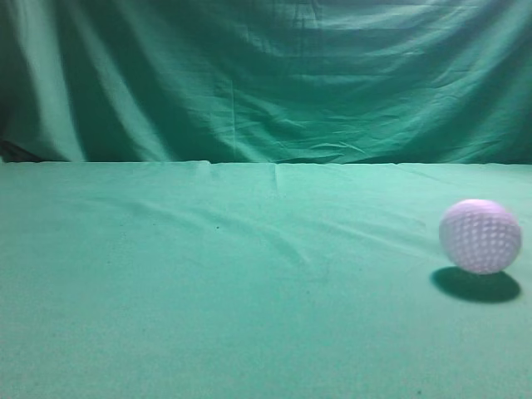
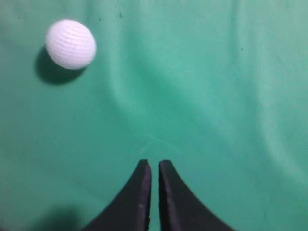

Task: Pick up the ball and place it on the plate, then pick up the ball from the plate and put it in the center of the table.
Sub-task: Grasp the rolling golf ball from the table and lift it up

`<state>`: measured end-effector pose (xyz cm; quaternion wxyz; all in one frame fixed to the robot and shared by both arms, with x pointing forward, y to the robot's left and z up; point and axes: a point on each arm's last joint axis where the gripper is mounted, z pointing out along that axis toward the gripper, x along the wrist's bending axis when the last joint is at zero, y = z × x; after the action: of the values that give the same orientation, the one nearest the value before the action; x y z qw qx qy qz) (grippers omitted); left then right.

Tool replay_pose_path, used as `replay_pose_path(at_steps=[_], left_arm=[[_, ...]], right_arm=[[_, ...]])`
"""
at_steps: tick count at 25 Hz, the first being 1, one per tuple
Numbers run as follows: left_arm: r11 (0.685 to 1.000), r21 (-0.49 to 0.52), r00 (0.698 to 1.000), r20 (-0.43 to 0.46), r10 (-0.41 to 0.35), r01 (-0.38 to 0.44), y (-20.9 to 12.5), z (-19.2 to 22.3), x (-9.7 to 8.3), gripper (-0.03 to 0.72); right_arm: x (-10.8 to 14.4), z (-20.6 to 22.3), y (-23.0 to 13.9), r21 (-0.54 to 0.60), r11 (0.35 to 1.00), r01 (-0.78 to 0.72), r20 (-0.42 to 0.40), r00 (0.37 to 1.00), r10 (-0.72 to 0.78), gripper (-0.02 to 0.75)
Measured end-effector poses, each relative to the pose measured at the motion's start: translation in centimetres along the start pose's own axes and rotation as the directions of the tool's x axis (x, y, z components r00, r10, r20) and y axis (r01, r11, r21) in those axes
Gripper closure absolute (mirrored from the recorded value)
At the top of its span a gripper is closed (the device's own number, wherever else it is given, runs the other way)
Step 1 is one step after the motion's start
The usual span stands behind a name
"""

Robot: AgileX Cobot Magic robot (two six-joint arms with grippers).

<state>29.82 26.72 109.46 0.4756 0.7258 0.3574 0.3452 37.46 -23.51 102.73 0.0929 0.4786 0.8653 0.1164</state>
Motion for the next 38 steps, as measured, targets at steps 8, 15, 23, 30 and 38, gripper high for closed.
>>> replay_pose_path(at_steps=[8, 15, 23, 30, 38], left_arm=[[0.990, 0.033, 0.987, -0.079, -0.137, 0.140, -2.9, 1.2, 0.3, 0.619], [0.968, 0.049, 0.951, -0.202, -0.233, 0.248, -3.5, 1.1, 1.3, 0.619], [0.953, 0.140, 0.946, -0.225, -0.234, 0.269, -4.4, 1.0, 1.3, 0.619], [0.955, 0.159, 0.948, -0.239, -0.208, 0.250, -4.6, 0.9, 1.4, 0.619], [0.959, 0.163, 0.950, -0.252, -0.186, 0.231, -4.6, 0.9, 1.5, 0.619]], right_arm=[[1.7, 2.8, 4.1, 0.030, 0.997, 0.077, -0.018, 0.997, -0.076, 0.692], [2.0, 5.4, 7.4, 0.072, 0.995, 0.071, -0.039, 0.997, -0.068, 0.612], [4.5, 7.5, 8.4, 0.078, 0.976, 0.202, -0.122, 0.974, -0.192, 0.199], [4.8, 10.0, 9.3, 0.072, 0.975, 0.210, -0.115, 0.973, -0.201, 0.209], [5.0, 11.9, 9.6, 0.081, 0.974, 0.211, -0.112, 0.973, -0.201, 0.209]])
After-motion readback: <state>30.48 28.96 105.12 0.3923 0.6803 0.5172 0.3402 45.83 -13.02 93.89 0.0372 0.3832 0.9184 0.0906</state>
